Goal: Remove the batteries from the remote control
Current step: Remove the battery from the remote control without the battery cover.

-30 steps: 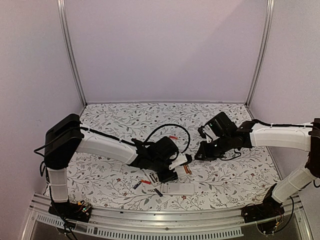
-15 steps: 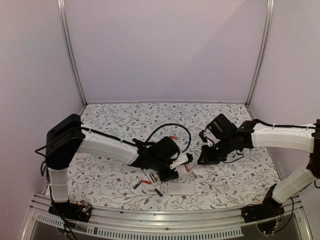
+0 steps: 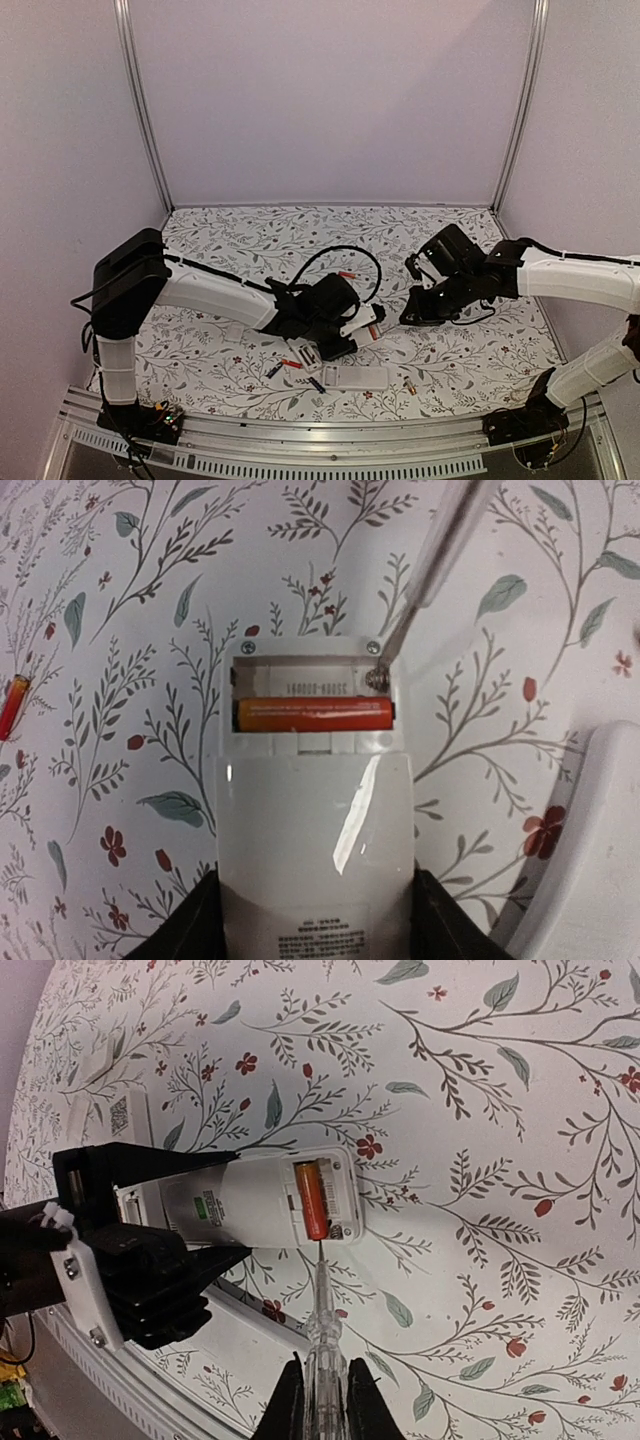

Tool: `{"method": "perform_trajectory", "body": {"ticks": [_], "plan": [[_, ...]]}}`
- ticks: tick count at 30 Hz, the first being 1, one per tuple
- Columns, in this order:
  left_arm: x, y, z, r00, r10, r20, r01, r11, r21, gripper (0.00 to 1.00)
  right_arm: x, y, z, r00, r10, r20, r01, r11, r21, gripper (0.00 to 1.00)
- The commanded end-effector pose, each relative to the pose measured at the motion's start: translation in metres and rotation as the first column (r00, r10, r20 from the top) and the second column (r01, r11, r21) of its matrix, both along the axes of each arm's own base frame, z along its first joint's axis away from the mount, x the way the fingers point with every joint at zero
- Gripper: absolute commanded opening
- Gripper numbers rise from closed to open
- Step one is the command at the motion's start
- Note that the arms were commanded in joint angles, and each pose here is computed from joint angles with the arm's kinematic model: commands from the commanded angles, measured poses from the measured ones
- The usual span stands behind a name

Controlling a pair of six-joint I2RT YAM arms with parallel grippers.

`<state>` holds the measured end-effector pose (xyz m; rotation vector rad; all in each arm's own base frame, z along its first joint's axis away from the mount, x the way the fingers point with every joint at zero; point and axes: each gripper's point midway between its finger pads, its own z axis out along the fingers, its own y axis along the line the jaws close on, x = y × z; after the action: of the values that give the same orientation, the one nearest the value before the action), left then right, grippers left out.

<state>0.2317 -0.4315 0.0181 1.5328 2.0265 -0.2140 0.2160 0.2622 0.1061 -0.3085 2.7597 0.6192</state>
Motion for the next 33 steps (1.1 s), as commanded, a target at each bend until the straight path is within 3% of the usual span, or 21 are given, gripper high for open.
{"method": "perform_trajectory", "body": {"ticks": [1, 13, 27, 33], "plan": [[-0.018, 0.035, -0.042, 0.996, -0.035, -0.083, 0.046, 0.989, 0.143, 0.25, 0.001, 0.000, 0.025, 0.993, 0.017, 0.118, -0.027, 0.996, 0.083, 0.00], [-0.035, 0.036, -0.037, 0.978, -0.132, -0.160, 0.148, 0.985, 0.091, 0.25, -0.003, -0.002, 0.004, 0.952, 0.215, 0.218, -0.234, 0.970, 0.063, 0.00], [-0.035, 0.036, -0.037, 0.977, -0.136, -0.164, 0.152, 0.985, 0.086, 0.24, 0.001, -0.004, -0.017, 0.958, 0.215, 0.192, -0.231, 0.971, 0.064, 0.00], [-0.036, 0.036, -0.037, 0.976, -0.138, -0.167, 0.154, 0.984, 0.087, 0.24, -0.004, -0.005, -0.035, 0.967, 0.208, 0.145, -0.226, 0.966, 0.127, 0.00]]}}
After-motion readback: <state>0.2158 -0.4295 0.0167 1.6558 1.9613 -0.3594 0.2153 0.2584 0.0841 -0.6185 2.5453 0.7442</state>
